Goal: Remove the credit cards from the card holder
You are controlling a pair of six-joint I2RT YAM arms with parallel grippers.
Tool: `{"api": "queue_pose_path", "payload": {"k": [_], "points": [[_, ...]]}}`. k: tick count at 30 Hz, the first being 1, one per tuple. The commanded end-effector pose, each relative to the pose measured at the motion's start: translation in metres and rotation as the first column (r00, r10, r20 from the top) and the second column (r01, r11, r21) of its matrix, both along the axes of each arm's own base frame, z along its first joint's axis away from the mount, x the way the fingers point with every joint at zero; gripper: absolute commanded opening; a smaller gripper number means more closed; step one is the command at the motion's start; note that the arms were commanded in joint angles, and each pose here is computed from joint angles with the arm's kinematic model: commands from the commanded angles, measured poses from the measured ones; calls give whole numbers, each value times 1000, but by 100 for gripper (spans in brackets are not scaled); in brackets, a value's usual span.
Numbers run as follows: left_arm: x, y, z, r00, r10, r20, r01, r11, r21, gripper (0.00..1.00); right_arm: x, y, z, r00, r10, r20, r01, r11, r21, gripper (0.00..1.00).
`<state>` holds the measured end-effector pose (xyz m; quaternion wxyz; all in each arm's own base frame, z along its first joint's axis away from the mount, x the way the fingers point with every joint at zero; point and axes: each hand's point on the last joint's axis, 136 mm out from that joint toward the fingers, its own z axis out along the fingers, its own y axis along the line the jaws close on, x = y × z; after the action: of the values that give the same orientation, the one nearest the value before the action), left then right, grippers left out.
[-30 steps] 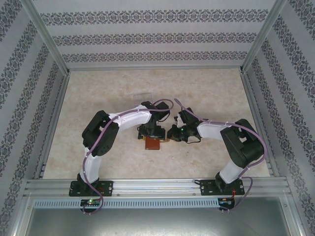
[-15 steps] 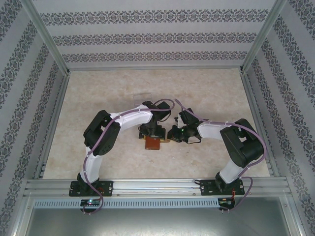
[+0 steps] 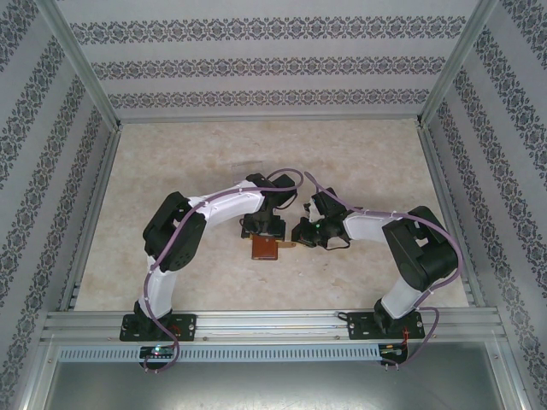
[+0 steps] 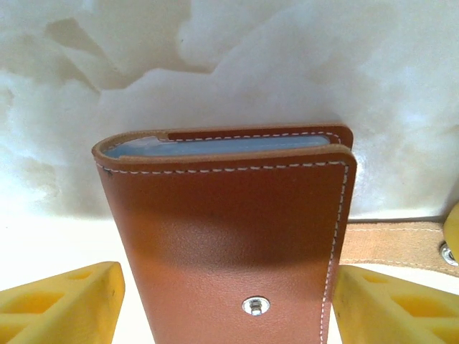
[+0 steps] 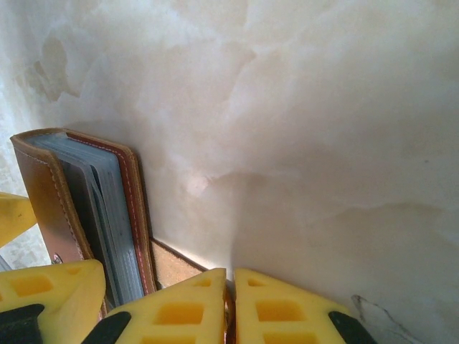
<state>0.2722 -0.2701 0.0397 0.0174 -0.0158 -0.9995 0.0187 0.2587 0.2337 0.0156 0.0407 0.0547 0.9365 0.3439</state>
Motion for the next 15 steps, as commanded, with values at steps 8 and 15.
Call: {"api": "queue_pose_path", "payload": {"k": [8,15], "points": [[-2,26,36,998,-20,60,15,997,78,77,-3,-7,-6,1000,-3,-25,2,1000,-24,12],[-1,38,39,998,-12,66,7,996,85,71,-2,-9,-7,999,-8,-32,6,999,-43,11]]}}
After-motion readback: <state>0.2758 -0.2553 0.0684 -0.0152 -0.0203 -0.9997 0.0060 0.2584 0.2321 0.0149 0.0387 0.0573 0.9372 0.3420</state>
